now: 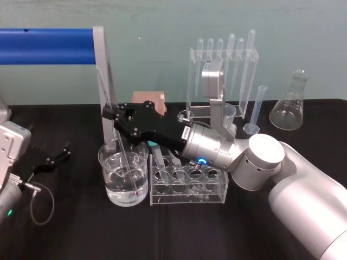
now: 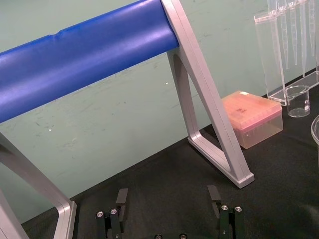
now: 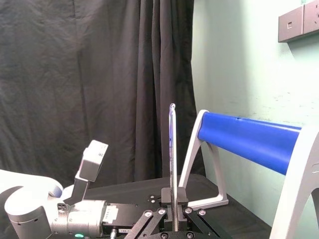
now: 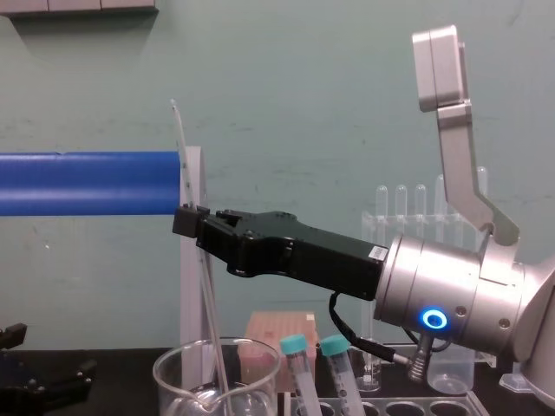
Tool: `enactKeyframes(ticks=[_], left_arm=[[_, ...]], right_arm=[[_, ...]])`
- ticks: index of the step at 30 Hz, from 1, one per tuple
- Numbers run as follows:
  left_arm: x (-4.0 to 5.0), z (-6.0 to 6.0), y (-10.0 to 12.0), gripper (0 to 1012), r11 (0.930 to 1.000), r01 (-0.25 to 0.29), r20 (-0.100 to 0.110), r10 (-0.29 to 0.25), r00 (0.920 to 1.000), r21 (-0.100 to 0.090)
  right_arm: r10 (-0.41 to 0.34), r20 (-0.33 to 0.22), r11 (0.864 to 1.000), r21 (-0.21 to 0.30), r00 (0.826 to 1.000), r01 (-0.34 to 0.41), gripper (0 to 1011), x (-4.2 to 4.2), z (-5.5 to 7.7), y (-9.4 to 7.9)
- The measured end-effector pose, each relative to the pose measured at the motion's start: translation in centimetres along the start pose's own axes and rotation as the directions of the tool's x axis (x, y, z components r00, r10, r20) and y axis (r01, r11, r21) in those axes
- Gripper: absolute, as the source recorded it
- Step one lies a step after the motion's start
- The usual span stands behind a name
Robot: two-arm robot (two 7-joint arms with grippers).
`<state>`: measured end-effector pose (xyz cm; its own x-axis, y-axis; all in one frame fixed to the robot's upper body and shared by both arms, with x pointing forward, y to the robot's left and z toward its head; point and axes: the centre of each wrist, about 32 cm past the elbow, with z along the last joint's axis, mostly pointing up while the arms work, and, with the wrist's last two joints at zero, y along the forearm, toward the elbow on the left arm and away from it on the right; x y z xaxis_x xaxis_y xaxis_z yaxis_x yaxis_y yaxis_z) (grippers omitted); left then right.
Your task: Hold the thermometer with one hand and immerse one end into the beaker, then reinsert it into the test tube rack.
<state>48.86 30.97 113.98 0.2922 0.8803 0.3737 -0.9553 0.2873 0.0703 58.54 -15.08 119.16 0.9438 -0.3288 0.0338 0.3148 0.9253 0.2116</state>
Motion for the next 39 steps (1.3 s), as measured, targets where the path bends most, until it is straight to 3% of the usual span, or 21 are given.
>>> enactKeyframes(ticks=[8, 13, 14, 15, 17, 22, 27, 30, 34, 38, 39], left_arm=[[0.00, 0.0, 0.0, 1008, 1.0000, 0.000, 0.000, 0.000, 1.0000, 0.000], [0.00, 0.0, 0.0, 1008, 1.0000, 0.000, 0.000, 0.000, 1.0000, 0.000], [0.00, 0.0, 0.0, 1008, 1.0000, 0.000, 0.000, 0.000, 1.0000, 0.000], [0.00, 0.0, 0.0, 1008, 1.0000, 0.000, 0.000, 0.000, 1.0000, 0.000], [0.00, 0.0, 0.0, 1008, 1.0000, 0.000, 0.000, 0.000, 1.0000, 0.000], [0.00, 0.0, 0.0, 1008, 1.0000, 0.000, 0.000, 0.000, 1.0000, 0.000], [0.00, 0.0, 0.0, 1008, 1.0000, 0.000, 0.000, 0.000, 1.0000, 0.000], [0.00, 0.0, 0.0, 1008, 1.0000, 0.000, 0.000, 0.000, 1.0000, 0.000], [0.00, 0.0, 0.0, 1008, 1.0000, 0.000, 0.000, 0.000, 1.0000, 0.000], [0.00, 0.0, 0.0, 1008, 1.0000, 0.000, 0.000, 0.000, 1.0000, 0.000], [0.00, 0.0, 0.0, 1008, 1.0000, 0.000, 0.000, 0.000, 1.0000, 0.000]], right_arm=[[-0.008, 0.006, 1.000, 0.018, 1.000, 0.008, 53, 0.23, 0.6, 0.1], [-0.001, 0.028, 0.996, 0.093, 1.000, -0.001, 53, 0.78, 3.0, 0.6], [0.006, 0.039, 0.992, 0.122, 0.999, -0.010, 53, 0.92, 4.0, 0.8], [0.006, 0.039, 0.992, 0.122, 0.999, -0.010, 53, 0.92, 4.0, 0.8], [0.019, 0.053, 0.985, 0.170, 0.998, -0.028, 53, 1.12, 6.0, 1.0], [0.026, 0.076, 0.971, 0.234, 0.997, -0.043, 53, 1.49, 9.6, 0.6], [-0.036, 0.162, 0.957, 0.289, 0.986, -0.012, 53, 2.01, 14.2, -1.2], [-0.094, 0.206, 0.954, 0.300, 0.974, 0.028, 53, 2.24, 15.9, -2.9], [-0.159, 0.218, 0.954, 0.286, 0.963, 0.093, 53, 2.03, 16.5, -5.2], [-0.199, 0.180, 0.958, 0.243, 0.963, 0.153, 53, 1.26, 15.6, -7.4], [-0.213, 0.154, 0.958, 0.225, 0.965, 0.176, 53, 0.84, 14.9, -8.1]])
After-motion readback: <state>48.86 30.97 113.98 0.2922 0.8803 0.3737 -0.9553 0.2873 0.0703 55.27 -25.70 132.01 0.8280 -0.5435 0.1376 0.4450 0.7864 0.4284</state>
